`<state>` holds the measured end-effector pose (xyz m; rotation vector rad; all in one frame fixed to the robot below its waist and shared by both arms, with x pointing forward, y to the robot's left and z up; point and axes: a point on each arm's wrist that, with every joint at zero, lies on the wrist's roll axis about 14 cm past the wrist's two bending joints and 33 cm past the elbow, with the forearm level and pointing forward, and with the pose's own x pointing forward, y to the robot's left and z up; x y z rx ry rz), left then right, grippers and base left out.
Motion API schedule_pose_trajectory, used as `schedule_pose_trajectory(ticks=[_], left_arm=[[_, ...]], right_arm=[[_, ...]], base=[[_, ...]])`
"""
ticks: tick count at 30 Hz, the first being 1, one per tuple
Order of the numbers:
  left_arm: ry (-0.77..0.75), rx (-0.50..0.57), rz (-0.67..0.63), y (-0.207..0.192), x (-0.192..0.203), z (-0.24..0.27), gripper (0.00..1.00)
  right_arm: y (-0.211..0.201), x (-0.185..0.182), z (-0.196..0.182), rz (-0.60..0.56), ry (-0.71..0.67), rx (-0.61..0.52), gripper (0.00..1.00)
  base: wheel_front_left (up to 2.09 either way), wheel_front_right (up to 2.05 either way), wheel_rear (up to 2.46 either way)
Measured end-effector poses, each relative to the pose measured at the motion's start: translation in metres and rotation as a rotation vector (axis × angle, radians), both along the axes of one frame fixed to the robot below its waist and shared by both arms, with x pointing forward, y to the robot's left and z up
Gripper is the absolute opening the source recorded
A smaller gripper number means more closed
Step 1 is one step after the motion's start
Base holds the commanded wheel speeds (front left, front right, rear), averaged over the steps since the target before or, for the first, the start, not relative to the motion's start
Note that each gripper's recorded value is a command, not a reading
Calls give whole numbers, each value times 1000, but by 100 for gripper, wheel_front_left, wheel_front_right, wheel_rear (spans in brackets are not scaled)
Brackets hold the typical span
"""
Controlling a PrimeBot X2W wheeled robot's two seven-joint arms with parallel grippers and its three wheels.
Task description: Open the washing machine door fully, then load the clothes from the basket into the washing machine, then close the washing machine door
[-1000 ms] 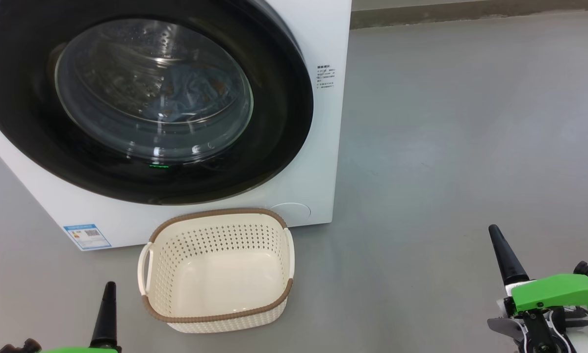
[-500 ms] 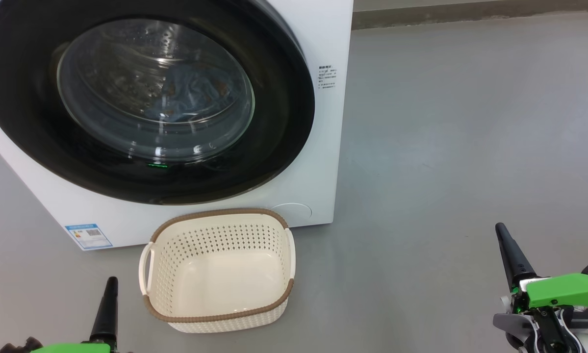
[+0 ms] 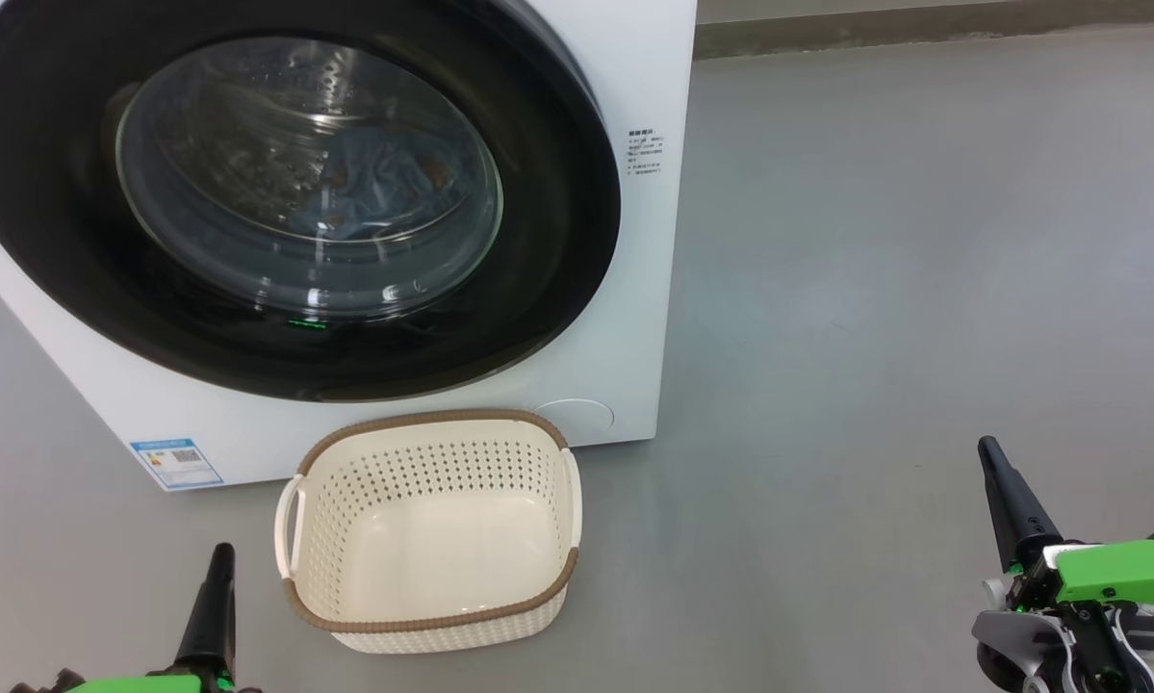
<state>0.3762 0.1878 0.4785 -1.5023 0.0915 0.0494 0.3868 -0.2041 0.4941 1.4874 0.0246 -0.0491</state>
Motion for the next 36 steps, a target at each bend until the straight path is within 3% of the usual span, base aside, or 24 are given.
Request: schedule_pose_trajectory(ticks=[9, 36], left_arm=[[-7, -66, 6, 1, 0, 2, 0], [-8, -67, 7, 1, 0, 2, 0]], right_arm=[[-2, 0, 2, -10, -14, 90, 0], [-1, -5, -4, -13, 4, 95, 0]], base=[[0, 0, 0], [0, 0, 0]])
